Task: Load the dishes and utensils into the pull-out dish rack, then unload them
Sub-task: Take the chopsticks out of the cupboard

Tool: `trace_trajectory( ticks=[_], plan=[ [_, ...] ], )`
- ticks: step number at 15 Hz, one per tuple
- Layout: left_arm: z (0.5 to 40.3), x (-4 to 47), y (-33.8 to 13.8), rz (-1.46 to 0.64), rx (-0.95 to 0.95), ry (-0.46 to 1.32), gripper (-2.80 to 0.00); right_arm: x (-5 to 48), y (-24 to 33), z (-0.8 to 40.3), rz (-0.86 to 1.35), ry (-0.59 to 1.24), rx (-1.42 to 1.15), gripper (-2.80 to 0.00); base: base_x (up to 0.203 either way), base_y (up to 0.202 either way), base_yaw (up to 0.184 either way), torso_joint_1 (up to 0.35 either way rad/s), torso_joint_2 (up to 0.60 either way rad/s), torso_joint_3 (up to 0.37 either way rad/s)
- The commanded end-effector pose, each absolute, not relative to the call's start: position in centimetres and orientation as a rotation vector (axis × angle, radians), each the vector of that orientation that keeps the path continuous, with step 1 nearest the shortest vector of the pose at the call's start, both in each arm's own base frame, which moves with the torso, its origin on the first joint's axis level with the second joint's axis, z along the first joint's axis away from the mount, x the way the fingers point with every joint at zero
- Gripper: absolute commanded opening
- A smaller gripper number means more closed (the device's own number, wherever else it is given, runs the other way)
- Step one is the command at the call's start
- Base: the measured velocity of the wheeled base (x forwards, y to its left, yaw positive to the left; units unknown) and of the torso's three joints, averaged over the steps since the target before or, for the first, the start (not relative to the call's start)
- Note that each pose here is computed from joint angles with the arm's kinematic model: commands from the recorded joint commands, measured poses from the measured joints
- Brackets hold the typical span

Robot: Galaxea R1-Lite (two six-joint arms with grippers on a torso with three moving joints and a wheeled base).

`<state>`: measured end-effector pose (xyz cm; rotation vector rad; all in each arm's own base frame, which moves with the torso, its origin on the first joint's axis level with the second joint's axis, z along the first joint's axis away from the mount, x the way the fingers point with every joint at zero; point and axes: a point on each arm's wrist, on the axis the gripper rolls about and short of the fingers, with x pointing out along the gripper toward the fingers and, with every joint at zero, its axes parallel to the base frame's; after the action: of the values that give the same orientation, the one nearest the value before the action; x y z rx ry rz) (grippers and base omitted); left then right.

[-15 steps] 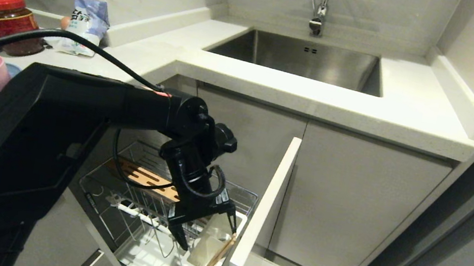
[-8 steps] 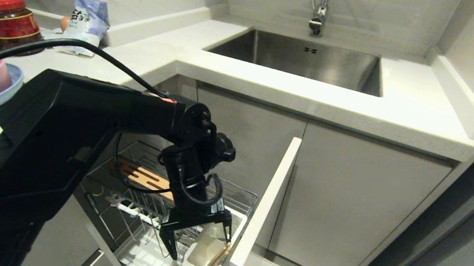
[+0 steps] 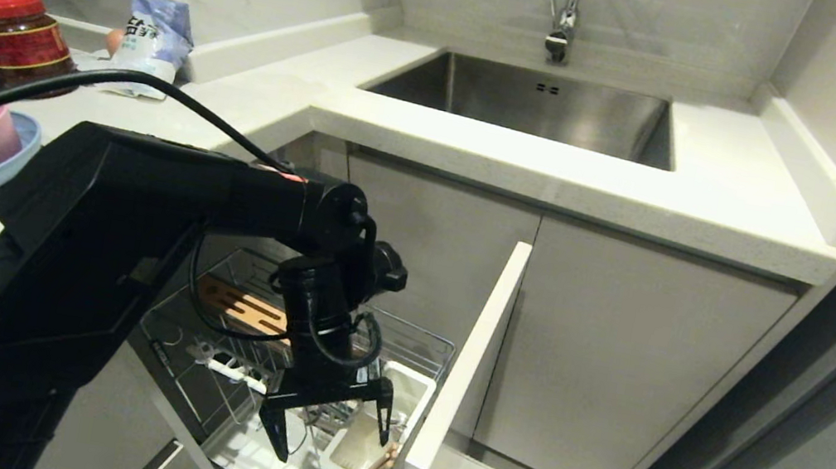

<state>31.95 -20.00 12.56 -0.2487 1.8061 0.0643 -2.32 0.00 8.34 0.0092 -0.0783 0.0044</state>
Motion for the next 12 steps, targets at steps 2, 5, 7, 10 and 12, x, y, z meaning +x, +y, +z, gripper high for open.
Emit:
trace_trajectory(
  ticks=[2, 5, 7, 10, 12],
  plan=[
    [12.7, 31.8, -20.0, 0.064, -0.253, 1.811, 0.00, -2.1, 0.0, 7.6, 0.005, -0.054, 0.009, -2.80, 0.000, 0.000, 0.000, 0.000, 0.00, 0.000],
    [12.2, 31.7, -20.4, 0.062, -0.243, 1.830, 0.00, -2.1, 0.0, 7.6, 0.005, -0.054, 0.009, -2.80, 0.000, 0.000, 0.000, 0.000, 0.00, 0.000],
    [11.7, 31.5, -20.7, 0.067, -0.227, 1.846, 0.00, -2.1, 0.0, 7.6, 0.005, -0.054, 0.010, -2.80, 0.000, 0.000, 0.000, 0.000, 0.00, 0.000],
    [11.0, 31.2, -21.1, 0.066, -0.198, 1.867, 0.00, -2.1, 0.0, 7.6, 0.005, -0.054, 0.009, -2.80, 0.000, 0.000, 0.000, 0.000, 0.00, 0.000],
    [10.7, 31.1, -20.9, 0.057, -0.176, 1.883, 0.00, -2.1, 0.0, 7.6, 0.005, -0.054, 0.009, -2.80, 0.000, 0.000, 0.000, 0.000, 0.00, 0.000]
  ],
)
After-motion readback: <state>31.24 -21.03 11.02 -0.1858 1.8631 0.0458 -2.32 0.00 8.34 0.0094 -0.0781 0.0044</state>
